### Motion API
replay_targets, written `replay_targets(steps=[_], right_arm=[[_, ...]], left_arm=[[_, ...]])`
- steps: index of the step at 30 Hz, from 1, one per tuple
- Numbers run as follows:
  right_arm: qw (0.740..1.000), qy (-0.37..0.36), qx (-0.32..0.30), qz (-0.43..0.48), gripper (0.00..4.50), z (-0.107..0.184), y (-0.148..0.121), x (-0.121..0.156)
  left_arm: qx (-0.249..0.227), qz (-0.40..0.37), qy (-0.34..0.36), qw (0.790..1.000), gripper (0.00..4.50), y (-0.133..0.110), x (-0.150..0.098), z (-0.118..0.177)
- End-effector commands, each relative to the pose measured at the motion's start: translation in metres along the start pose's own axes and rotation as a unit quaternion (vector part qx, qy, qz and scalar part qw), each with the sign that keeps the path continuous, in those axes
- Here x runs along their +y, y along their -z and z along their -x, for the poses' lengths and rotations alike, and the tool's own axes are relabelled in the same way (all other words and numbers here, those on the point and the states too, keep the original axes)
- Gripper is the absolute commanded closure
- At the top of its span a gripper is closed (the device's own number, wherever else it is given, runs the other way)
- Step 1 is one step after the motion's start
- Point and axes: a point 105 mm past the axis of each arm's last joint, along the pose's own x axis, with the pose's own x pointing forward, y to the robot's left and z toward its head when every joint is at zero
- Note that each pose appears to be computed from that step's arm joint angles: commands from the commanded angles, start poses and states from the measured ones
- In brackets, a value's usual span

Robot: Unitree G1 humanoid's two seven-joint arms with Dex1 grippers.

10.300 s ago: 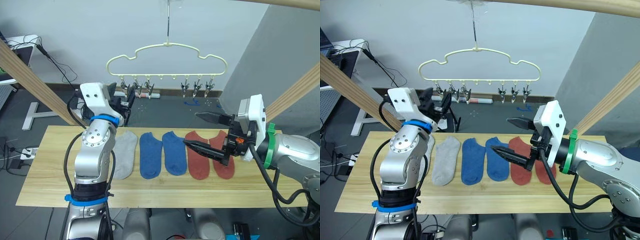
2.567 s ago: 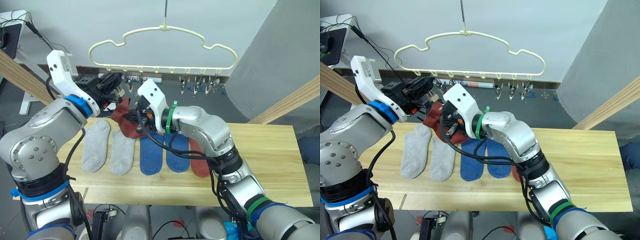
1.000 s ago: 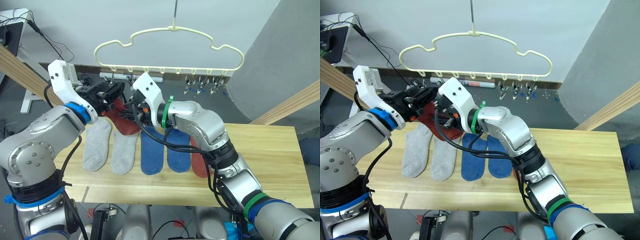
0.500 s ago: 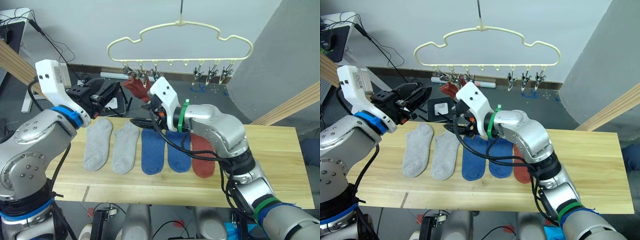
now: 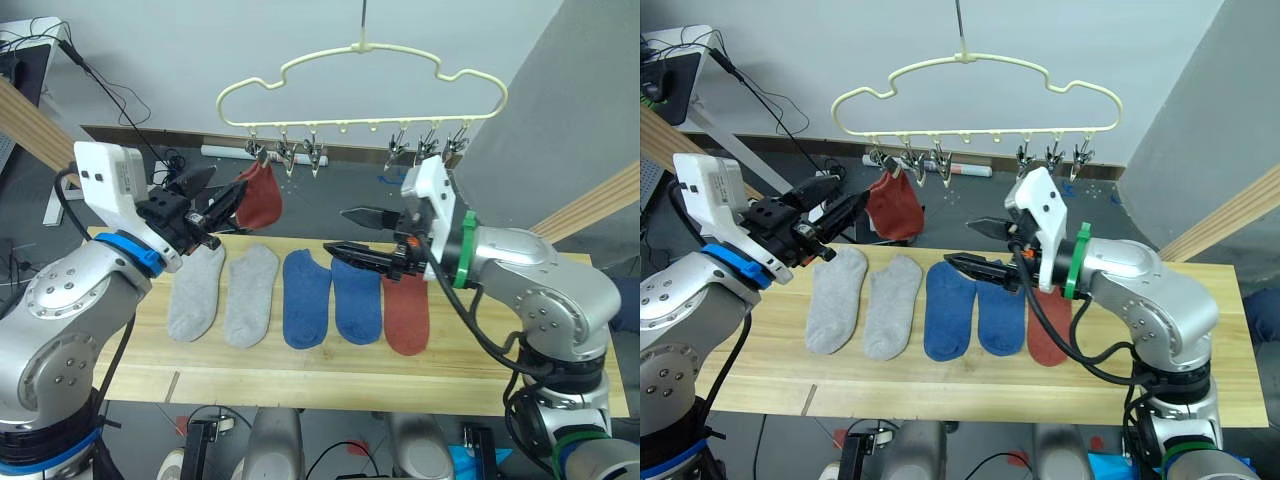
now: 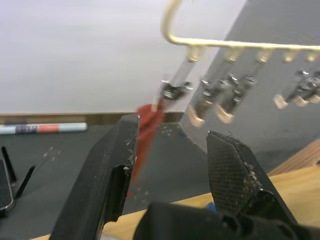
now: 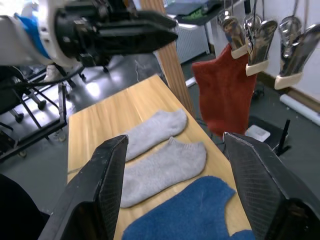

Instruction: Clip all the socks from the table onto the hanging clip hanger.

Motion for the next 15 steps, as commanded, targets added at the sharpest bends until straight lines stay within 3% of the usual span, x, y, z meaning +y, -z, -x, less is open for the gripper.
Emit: replay_targets(steps=[1,5,10,15], right_arm=[[0.999,-0.014,-0.023,0.024,1.34,0.011,-0.011,0.008],[0.999,-0.012,-0.038,0.036,1.34,0.038,-0.018,0.013],[0.998,-0.019,-0.035,0.038,1.34,0.045,-0.02,0.016],[0.997,-0.037,-0.061,0.042,1.34,0.062,-0.036,0.026]], left_arm=[[-0.023,-0.025,0.01,0.999,2.03,-0.007,-0.007,0.002],[-0.035,-0.043,0.004,0.998,2.03,-0.004,-0.011,0.002],[-0.039,-0.055,0.001,0.998,2.03,0.001,-0.015,0.0],[-0.053,-0.038,-0.008,0.998,2.03,0.013,-0.036,-0.006]])
